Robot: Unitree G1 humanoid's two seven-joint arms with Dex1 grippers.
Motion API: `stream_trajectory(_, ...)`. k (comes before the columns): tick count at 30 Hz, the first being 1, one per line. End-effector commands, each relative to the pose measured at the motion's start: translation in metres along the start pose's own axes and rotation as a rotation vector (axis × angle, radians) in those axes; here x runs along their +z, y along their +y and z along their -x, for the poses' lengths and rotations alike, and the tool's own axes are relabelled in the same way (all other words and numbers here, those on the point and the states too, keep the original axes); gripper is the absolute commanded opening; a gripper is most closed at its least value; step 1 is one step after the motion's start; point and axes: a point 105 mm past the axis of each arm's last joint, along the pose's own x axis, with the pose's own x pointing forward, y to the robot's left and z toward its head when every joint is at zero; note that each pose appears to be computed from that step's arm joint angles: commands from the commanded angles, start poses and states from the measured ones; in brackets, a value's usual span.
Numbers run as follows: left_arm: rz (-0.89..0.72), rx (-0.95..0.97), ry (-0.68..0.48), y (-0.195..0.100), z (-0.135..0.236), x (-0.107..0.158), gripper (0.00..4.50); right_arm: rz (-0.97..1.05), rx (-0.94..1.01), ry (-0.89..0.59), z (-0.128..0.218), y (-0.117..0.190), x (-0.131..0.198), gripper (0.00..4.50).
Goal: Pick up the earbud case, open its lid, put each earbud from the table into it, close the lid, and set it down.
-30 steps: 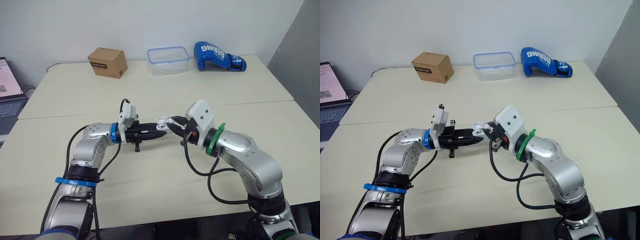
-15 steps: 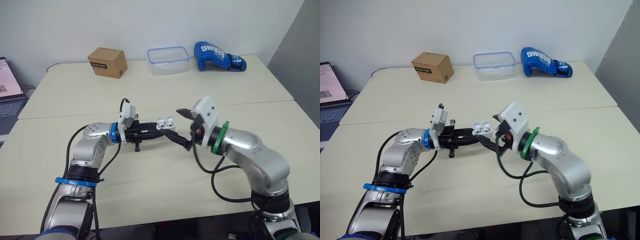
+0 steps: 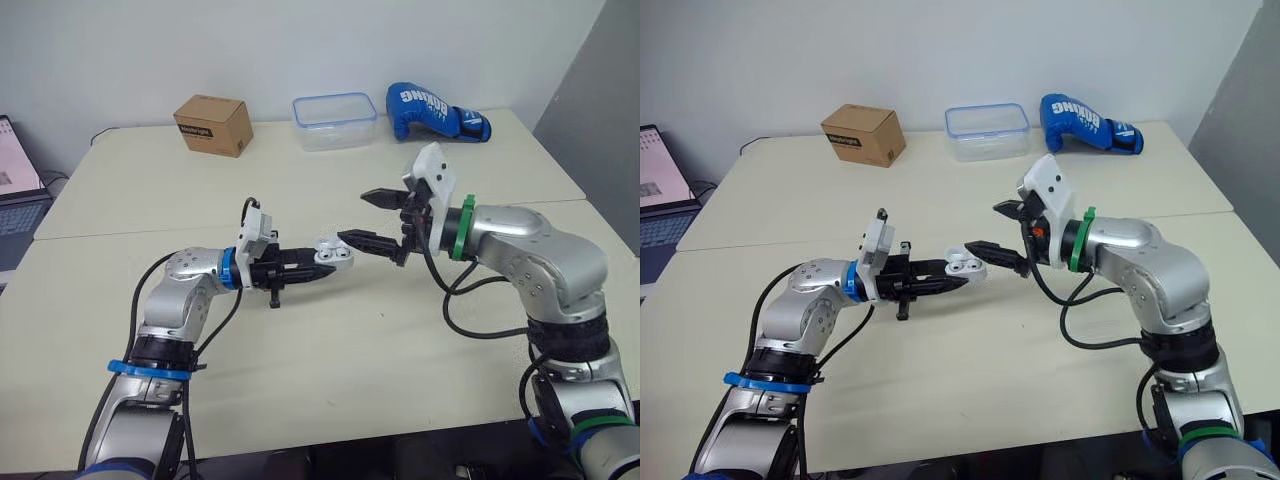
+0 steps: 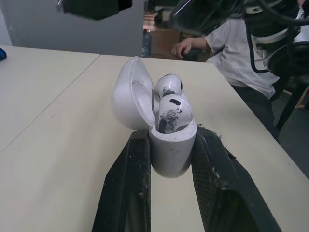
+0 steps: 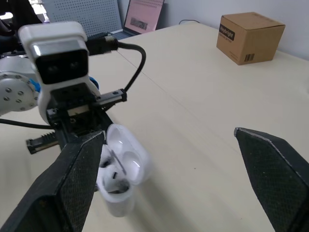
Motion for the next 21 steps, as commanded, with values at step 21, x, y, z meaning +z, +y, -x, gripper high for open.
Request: stream_trajectory(21, -0.020, 0.015, -0.026, -0.012, 0.004, 0.013, 0.79, -0.191, -0.023, 0.007, -0.014, -0.026, 0.009, 4.48)
